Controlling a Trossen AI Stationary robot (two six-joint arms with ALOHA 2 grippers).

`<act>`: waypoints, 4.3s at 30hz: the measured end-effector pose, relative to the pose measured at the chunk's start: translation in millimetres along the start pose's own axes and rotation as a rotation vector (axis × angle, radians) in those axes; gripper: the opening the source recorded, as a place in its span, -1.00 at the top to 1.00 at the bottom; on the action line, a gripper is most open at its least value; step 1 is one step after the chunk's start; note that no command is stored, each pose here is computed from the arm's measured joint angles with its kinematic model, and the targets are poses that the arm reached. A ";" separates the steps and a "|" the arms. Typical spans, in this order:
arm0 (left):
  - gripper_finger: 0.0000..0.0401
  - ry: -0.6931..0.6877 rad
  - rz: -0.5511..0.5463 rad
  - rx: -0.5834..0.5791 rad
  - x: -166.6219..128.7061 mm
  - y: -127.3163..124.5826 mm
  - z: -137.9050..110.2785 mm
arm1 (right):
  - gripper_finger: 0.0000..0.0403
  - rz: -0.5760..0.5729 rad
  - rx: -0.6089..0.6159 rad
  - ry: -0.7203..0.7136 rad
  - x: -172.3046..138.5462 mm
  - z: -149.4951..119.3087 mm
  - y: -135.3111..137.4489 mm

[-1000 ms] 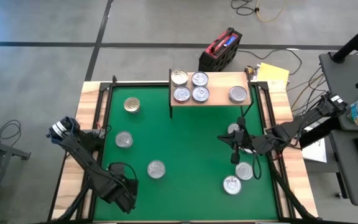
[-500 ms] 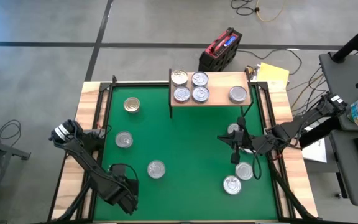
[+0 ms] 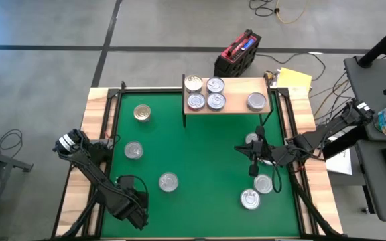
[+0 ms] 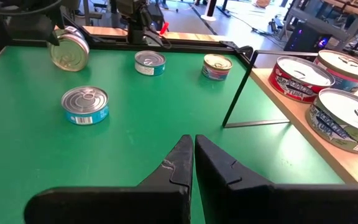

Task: Stack canned seafood by type on shelf
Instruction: Stack the blue/pink tuna can on top of the other blue/pink tuna can on the shelf

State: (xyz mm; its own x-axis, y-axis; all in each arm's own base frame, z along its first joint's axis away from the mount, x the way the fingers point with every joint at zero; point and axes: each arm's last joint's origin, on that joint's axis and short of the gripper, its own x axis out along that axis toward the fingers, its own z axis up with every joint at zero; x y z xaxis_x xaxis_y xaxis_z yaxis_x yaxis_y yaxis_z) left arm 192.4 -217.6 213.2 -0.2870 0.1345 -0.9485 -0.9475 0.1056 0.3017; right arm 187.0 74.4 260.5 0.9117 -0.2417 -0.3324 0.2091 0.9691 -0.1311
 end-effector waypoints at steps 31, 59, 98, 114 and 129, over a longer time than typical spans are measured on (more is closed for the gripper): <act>-0.27 0.006 -0.007 0.000 3.2 -1.1 -0.4 | 0.95 0.000 -0.001 0.001 0.1 -0.6 0.0; -0.27 -0.027 0.032 -0.010 16.6 -1.6 1.5 | 0.95 0.000 0.006 0.002 0.1 -0.7 0.0; -0.11 0.006 -0.022 0.059 24.4 -6.9 -1.4 | 0.95 -0.001 0.005 0.003 0.2 -1.1 0.0; 0.16 0.002 -0.023 0.136 21.7 -6.5 -1.3 | 0.95 0.000 0.006 0.003 0.2 -1.2 0.0; 0.16 -0.325 -0.224 0.196 -38.4 -1.6 5.3 | 0.95 -0.001 0.006 0.003 0.3 -1.3 0.0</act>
State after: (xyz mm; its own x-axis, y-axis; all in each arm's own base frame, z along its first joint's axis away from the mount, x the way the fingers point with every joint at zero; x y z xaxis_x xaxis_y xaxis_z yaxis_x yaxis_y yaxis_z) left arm 205.8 -217.8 249.7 0.0116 0.3861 -0.9224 -0.9276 0.3485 0.1343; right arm 186.8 74.2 259.2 0.9105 -0.2426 -0.3350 0.2118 0.9692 -0.1260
